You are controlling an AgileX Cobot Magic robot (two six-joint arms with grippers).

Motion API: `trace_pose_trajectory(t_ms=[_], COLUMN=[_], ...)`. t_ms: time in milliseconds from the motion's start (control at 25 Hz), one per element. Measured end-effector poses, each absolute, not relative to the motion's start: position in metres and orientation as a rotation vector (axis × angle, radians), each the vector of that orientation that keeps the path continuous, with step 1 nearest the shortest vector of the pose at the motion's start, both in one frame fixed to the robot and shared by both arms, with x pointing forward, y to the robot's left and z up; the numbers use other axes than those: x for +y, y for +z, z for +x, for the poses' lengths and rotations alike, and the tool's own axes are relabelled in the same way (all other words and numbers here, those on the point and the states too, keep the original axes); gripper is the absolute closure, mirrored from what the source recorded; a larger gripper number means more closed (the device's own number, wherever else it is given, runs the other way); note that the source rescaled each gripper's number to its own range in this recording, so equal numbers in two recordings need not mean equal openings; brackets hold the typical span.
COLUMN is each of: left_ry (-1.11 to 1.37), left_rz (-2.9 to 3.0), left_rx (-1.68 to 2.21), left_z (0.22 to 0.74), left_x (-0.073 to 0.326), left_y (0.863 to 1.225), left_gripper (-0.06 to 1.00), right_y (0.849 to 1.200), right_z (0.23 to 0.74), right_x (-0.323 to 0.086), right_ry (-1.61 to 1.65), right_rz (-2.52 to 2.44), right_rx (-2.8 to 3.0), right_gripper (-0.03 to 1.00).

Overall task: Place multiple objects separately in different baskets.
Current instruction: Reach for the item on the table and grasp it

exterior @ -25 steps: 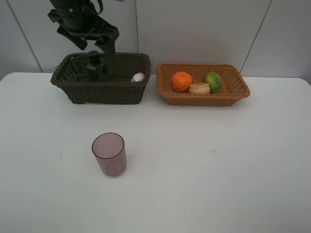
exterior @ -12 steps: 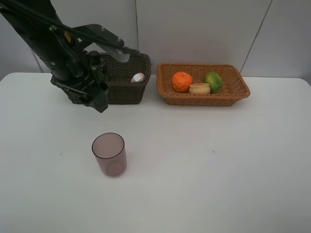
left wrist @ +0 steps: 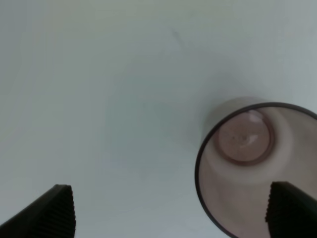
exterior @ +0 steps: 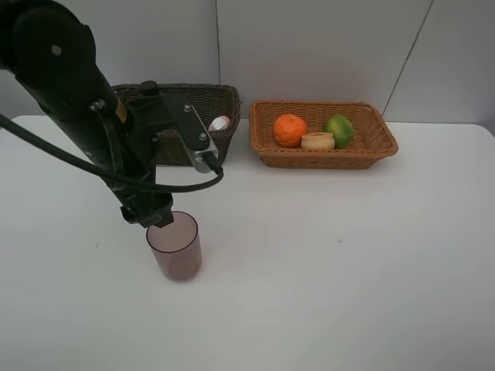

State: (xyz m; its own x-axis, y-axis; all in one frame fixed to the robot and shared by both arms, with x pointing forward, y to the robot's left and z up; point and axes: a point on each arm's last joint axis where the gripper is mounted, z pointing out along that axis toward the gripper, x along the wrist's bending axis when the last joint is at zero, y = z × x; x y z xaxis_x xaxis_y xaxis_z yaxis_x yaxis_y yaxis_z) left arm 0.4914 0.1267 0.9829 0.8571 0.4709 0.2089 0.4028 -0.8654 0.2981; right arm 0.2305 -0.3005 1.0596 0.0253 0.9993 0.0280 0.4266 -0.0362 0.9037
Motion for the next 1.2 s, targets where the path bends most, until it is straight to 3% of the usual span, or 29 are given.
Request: trace_pose_trajectory(t_ms=[1000,1080,1200], left_ry=[0.312,0.305,0.317], left_rz=[2.881,2.887,2.877], left_rx=[0.629,0.629,0.622], left_z=[0.507,0.507,0.508], left_x=[0.115,0.114,0.113], left_y=[0.911,0.907,0.905], left_gripper=[-0.04,0.03,0.28], right_y=[1.06,1.06,1.06], right_z=[0.23,0.23,0.23], right_x=[-0.301,-0.301,-0.301], right_ry=[0.978,0.978,0.978], right_rz=[1.562,1.562,1.562], right_rx=[1.496,1.496,1.496], right_gripper=[-0.03,-0.03,-0.03])
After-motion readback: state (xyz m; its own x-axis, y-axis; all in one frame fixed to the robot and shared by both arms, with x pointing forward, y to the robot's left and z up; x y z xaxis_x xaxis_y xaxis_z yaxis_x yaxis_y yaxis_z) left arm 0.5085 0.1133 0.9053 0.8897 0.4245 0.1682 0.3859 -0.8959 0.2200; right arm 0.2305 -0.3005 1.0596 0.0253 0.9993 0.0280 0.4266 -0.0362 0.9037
